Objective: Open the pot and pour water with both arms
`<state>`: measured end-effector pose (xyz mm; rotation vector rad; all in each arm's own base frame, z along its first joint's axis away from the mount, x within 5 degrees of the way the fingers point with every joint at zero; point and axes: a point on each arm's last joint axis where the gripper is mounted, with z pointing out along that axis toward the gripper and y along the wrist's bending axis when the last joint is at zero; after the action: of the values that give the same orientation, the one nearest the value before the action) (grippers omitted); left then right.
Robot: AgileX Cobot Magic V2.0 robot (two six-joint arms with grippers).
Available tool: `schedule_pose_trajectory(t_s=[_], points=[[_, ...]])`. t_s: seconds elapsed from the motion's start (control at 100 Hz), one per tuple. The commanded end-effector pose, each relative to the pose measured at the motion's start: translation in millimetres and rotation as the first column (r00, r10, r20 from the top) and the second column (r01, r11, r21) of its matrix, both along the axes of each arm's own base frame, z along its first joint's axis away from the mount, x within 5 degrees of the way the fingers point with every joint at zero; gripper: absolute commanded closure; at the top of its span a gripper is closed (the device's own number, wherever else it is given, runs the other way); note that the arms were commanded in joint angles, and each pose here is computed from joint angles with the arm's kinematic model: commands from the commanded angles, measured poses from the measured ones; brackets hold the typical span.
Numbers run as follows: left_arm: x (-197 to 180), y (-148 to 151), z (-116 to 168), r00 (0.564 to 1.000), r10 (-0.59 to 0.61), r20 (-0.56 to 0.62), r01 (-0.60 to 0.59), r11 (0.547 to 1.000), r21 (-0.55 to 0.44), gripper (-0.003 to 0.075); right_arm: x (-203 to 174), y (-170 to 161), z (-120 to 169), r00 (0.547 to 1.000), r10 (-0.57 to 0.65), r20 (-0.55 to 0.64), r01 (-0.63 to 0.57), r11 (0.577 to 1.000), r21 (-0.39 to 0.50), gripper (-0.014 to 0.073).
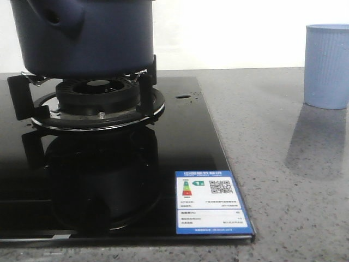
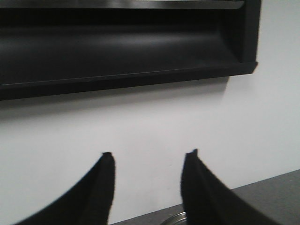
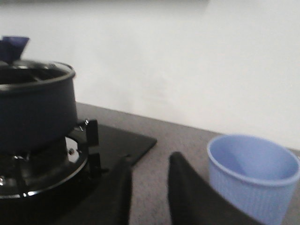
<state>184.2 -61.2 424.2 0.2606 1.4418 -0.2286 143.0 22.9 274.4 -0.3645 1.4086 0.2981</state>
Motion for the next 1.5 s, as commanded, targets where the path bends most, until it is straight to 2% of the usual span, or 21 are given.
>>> schedule_pose_trajectory(t_s=[0.0, 0.03, 0.15, 0.3, 0.38, 0.54, 0.7, 1.0, 1.49], points=[[-12, 14, 14, 0.996, 0.056, 0.071, -0.055, 0.998, -0.018, 0.0694, -1, 1, 29, 0.989, 0.038, 0.141, -0.049, 0.996, 0.069, 0.0652], [-15, 17, 11, 0.995, 0.068, 0.066, -0.068, 0.998, -0.016, 0.0737, -1, 0, 32, 0.989, 0.037, 0.143, -0.049, 0.995, 0.084, 0.0653], [-33, 27, -1, 0.992, 0.101, 0.081, -0.1, 0.995, -0.021, 0.0736, -3, -3, 40, 0.986, -0.001, 0.164, -0.023, 0.99, 0.143, 0.0652], [-68, 36, -26, 0.983, 0.116, 0.146, -0.109, 0.993, -0.051, 0.0736, -21, -3, 39, 0.979, -0.083, 0.184, 0.066, 0.993, 0.098, 0.0652], [-86, 41, -50, 0.982, 0.118, 0.149, -0.111, 0.992, -0.058, 0.0736, -34, -5, 31, 0.97, -0.163, 0.182, 0.156, 0.986, 0.05, 0.0652], [-118, 49, -93, 0.979, 0.119, 0.167, -0.102, 0.989, -0.105, 0.0736, -61, -9, -2, 0.947, -0.285, 0.148, 0.283, 0.959, 0.034, 0.0657], [-137, 53, -120, 0.972, 0.119, 0.203, -0.094, 0.987, -0.129, 0.0736, -77, -5, -21, 0.936, -0.291, 0.197, 0.29, 0.956, 0.034, 0.0657], [-140, 53, -132, 0.975, 0.113, 0.19, -0.09, 0.988, -0.128, 0.0736, -81, -5, -22, 0.93, -0.298, 0.217, 0.298, 0.954, 0.033, 0.0657], [-140, 53, -132, 0.976, 0.113, 0.189, -0.09, 0.988, -0.127, 0.0736, -81, -5, -22, 0.93, -0.298, 0.217, 0.298, 0.954, 0.033, 0.0657]])
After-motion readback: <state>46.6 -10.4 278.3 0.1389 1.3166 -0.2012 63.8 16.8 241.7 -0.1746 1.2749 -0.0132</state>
